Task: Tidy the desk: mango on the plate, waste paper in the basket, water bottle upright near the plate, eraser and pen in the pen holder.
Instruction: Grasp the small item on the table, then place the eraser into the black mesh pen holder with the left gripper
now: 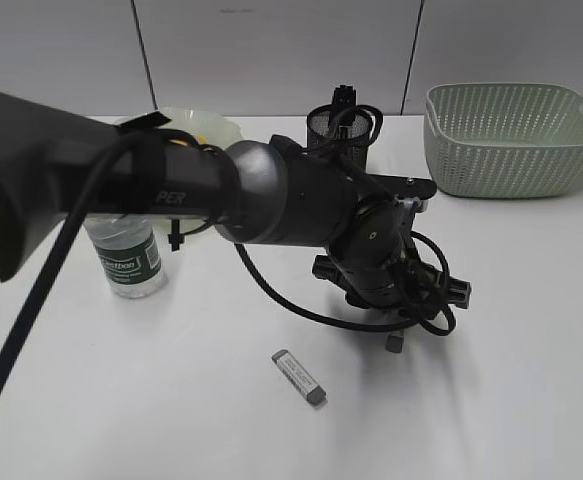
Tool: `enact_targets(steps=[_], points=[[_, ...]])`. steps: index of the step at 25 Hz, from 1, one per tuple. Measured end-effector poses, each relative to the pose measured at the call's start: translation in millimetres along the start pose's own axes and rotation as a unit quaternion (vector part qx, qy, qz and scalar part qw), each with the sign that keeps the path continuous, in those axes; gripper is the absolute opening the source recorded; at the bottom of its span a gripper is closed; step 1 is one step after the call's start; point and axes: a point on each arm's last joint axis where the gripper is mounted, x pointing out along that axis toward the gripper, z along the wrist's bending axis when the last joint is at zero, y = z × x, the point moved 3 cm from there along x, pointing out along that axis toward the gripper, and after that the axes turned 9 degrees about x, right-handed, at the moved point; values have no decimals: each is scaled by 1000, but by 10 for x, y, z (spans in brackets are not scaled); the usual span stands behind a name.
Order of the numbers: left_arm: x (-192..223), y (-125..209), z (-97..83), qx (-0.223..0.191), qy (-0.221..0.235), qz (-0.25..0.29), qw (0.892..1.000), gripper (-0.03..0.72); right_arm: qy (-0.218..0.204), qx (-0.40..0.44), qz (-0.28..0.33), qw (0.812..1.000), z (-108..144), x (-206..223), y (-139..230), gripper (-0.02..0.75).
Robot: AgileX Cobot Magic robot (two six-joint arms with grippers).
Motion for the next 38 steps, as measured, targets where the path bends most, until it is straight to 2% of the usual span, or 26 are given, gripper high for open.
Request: enact_targets(steps=[3,6,11,13,15,16,18,20,22,24,27,31,36,38], points=[[0,0,5,3,-3,2,1000,262,0,0,0,1000,0,0,0,361],[1,2,15,21,-12,2,1000,132,0,0,0,1000,0,0,0,361],[-47,-41,6,44,-16,-13,999,139,0,0,0,1000,0,0,0,361],[-225,-186,-30,65,-10,-53,996,139,0,0,0,1000,0,0,0,361],[-535,-457,-82,114,-3,-131,985,139,0,0,0,1000,0,0,0,361],[-730,-620,-99,138,4,-180,974,139,0,0,0,1000,0,0,0,361],[-1052,-909,-59,187,12,-270,944,139,0,0,0,1000,0,0,0,361],[-1251,-1165,147,201,24,-346,916,139,0,0,0,1000,0,0,0,361],[-1276,-1324,474,185,27,-387,903,139,0,0,0,1000,0,0,0,361],[-1212,-1420,853,159,23,-413,896,139,0,0,0,1000,-1,0,0,361],[-1061,-1443,1234,132,17,-426,895,139,0,0,0,1000,-1,0,0,361],[-820,-1388,1401,114,23,-426,897,139,1,-1,0,1000,-2,0,0,361],[-607,-1321,1450,113,38,-431,895,139,1,-1,0,1000,-3,0,-1,361],[-585,-1312,1452,113,39,-430,895,171,1,-1,0,1000,-3,0,-1,361]])
